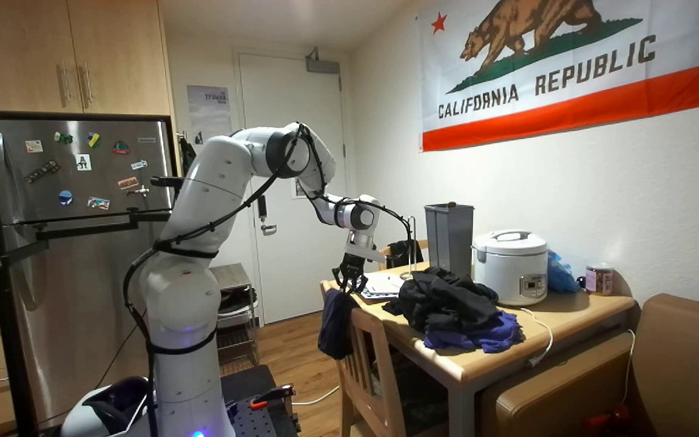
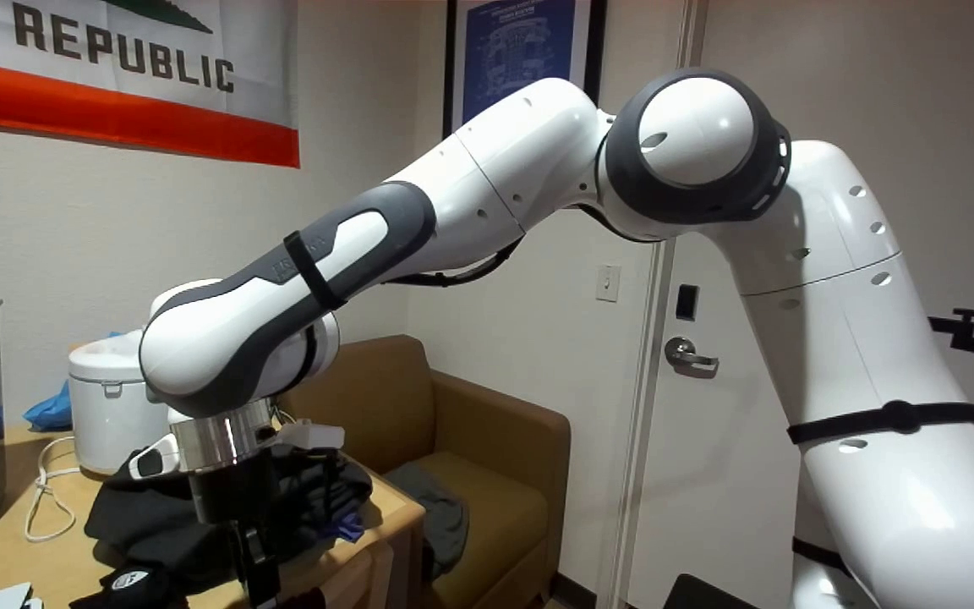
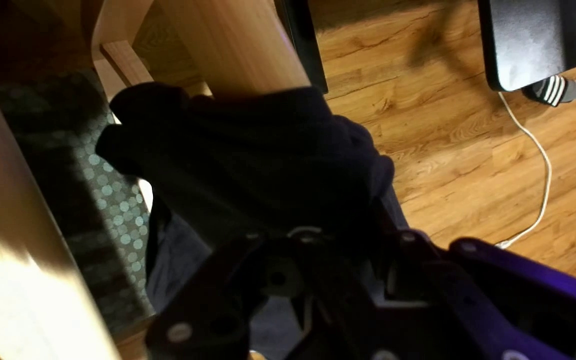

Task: Remove the clothing from the backrest of the chair and place them on the table

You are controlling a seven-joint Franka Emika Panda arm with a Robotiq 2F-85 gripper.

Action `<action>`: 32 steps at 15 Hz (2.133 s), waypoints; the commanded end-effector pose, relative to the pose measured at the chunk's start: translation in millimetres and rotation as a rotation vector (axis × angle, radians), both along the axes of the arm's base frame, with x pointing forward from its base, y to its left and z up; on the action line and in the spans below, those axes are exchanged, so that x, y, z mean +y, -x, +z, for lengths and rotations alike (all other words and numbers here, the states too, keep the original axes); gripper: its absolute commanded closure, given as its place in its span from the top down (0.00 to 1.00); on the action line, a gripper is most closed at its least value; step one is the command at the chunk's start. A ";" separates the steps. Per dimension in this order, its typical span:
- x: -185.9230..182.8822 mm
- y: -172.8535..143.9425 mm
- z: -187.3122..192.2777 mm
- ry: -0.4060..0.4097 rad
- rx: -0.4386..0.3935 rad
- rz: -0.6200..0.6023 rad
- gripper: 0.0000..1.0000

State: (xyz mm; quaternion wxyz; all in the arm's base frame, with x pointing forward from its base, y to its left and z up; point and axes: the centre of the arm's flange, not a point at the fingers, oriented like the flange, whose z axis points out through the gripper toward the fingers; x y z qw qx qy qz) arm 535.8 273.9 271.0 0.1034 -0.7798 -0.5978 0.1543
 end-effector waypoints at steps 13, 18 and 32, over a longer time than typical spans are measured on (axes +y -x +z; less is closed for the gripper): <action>-43.9 5.4 151.8 0.016 -0.275 -0.136 0.03; -56.3 17.9 213.6 0.028 -0.400 -0.182 0.03; -78.7 59.8 357.6 0.164 -0.744 -0.252 0.03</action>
